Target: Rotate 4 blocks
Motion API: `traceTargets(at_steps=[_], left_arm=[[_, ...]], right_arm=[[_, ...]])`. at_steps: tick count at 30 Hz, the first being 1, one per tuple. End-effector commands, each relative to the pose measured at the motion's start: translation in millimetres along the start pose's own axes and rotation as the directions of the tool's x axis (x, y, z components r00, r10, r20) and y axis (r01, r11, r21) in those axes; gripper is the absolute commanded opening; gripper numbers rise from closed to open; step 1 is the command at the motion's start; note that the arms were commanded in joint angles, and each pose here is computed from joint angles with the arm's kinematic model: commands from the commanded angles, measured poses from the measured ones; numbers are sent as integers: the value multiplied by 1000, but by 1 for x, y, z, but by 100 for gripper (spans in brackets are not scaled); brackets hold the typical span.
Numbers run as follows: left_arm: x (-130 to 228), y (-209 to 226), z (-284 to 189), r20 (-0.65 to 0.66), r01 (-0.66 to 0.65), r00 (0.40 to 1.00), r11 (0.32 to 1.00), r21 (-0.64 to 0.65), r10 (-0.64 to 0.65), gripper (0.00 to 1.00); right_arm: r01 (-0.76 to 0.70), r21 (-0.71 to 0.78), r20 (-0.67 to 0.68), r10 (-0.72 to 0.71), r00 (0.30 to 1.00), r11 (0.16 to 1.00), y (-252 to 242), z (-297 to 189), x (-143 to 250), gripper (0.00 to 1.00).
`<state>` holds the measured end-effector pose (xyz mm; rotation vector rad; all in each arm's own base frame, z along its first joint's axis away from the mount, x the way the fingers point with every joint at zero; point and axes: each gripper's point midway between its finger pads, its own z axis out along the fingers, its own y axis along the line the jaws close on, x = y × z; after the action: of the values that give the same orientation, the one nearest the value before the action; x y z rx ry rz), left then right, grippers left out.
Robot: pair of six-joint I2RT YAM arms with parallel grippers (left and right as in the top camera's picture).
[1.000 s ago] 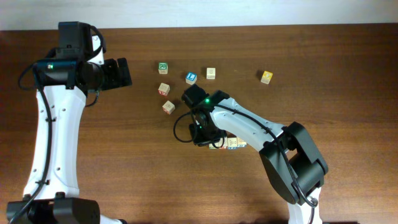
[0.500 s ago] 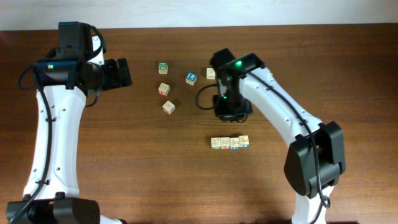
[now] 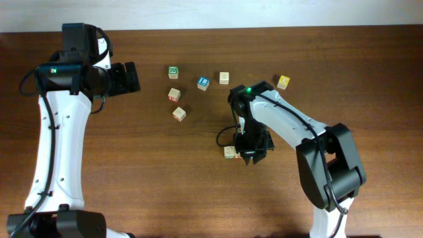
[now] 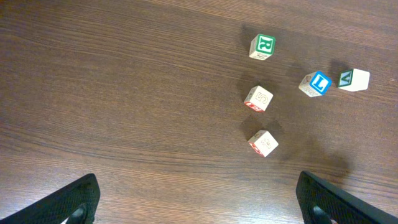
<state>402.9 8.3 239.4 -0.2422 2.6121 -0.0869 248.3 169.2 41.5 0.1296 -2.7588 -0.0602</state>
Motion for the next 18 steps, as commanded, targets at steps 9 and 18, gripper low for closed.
traceTargets(at_steps=[9, 18], left_arm=[[-4, -2, -1, 8, 11, 1000, 1000, 9, -12, 99], [-4, -2, -1, 8, 11, 1000, 1000, 9, -12, 99]], right_arm=[[-37, 89, 85, 30, 996, 995, -5, 10, -9, 19], [-34, 70, 126, 25, 992, 997, -3, 20, -20, 18]])
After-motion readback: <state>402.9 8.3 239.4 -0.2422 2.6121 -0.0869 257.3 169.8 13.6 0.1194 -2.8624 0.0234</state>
